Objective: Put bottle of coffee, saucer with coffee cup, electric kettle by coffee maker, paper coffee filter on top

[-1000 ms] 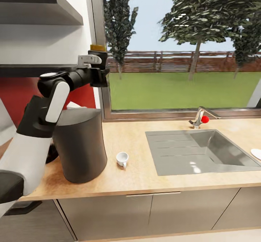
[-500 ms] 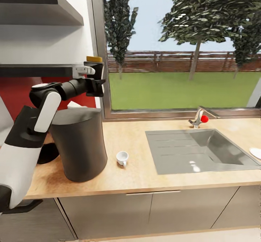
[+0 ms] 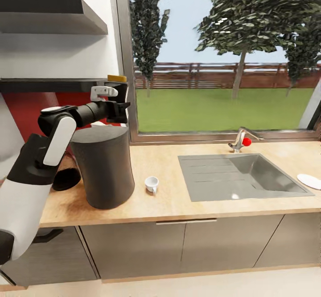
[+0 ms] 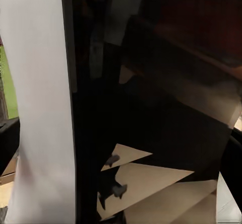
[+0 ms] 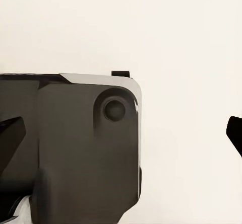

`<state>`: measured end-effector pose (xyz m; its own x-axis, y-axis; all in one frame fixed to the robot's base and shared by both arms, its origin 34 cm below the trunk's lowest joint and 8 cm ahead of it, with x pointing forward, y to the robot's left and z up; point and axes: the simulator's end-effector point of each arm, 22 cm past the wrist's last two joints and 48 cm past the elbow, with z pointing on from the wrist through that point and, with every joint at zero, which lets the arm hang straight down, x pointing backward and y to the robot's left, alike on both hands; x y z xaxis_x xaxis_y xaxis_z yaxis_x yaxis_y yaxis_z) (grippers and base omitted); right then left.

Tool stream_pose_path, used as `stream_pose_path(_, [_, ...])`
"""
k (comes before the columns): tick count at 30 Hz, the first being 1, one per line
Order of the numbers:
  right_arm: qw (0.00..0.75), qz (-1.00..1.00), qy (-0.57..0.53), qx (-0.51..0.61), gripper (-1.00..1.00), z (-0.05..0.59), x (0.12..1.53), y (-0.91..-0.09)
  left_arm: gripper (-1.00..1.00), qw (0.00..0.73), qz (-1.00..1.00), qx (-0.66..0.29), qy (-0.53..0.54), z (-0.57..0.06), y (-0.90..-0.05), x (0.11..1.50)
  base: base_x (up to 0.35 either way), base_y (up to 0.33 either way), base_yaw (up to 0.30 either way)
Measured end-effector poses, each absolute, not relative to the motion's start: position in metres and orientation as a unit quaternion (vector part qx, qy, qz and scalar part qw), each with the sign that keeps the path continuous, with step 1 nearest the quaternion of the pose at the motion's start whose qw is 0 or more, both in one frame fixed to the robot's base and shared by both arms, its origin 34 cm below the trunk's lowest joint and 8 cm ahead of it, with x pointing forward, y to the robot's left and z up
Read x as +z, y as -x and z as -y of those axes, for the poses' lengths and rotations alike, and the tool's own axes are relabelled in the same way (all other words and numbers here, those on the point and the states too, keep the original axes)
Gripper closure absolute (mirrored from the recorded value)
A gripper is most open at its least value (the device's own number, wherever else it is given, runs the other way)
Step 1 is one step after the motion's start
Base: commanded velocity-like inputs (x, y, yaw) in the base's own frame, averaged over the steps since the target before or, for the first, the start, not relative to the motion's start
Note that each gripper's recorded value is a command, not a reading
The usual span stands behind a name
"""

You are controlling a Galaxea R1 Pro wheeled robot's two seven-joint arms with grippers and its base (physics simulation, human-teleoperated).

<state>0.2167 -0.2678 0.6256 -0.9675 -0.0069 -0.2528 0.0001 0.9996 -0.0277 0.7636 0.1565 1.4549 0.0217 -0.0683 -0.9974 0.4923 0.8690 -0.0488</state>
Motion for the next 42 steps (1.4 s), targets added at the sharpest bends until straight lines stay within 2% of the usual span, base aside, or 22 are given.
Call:
stream_pose_path(7, [0.128, -0.992, 0.002, -0.014, -1.0, 0.268, 0.626, -0.217, 1.0, 0.693, -0.677, -0.198, -0.152, -0.163, -0.766, 1.444, -0.221, 0.177, 0.0])
stream_pose_path(13, [0.128, -0.992, 0.002, -0.014, -1.0, 0.268, 0.626, -0.217, 1.0, 0.688, -0.691, -0.181, -0.125, -0.202, -0.77, 1.426, -0.024, 0.021, 0.0])
stream_pose_path(16, [0.128, -0.992, 0.002, -0.014, -1.0, 0.267, 0.626, -0.217, 1.0, 0.686, -0.699, -0.166, -0.116, -0.229, -0.771, 1.415, -0.002, 0.002, 0.0])
stream_pose_path(22, [0.128, -0.992, 0.002, -0.013, -1.0, 0.267, 0.626, -0.216, 1.0, 0.693, -0.699, -0.165, -0.064, -0.333, -0.754, 1.396, 0.0, 0.0, 0.0])
stream_pose_path(28, [0.128, -0.992, 0.002, -0.013, -1.0, 0.267, 0.626, -0.216, 1.0, 0.685, -0.712, -0.148, -0.048, -0.381, -0.74, 1.368, 0.0, 0.0, 0.0])
stream_pose_path(42, [0.128, -0.992, 0.002, -0.013, -1.0, 0.267, 0.626, -0.216, 1.0, 0.699, -0.712, -0.04, -0.047, -0.428, -0.716, 1.261, 0.0, 0.0, 0.0])
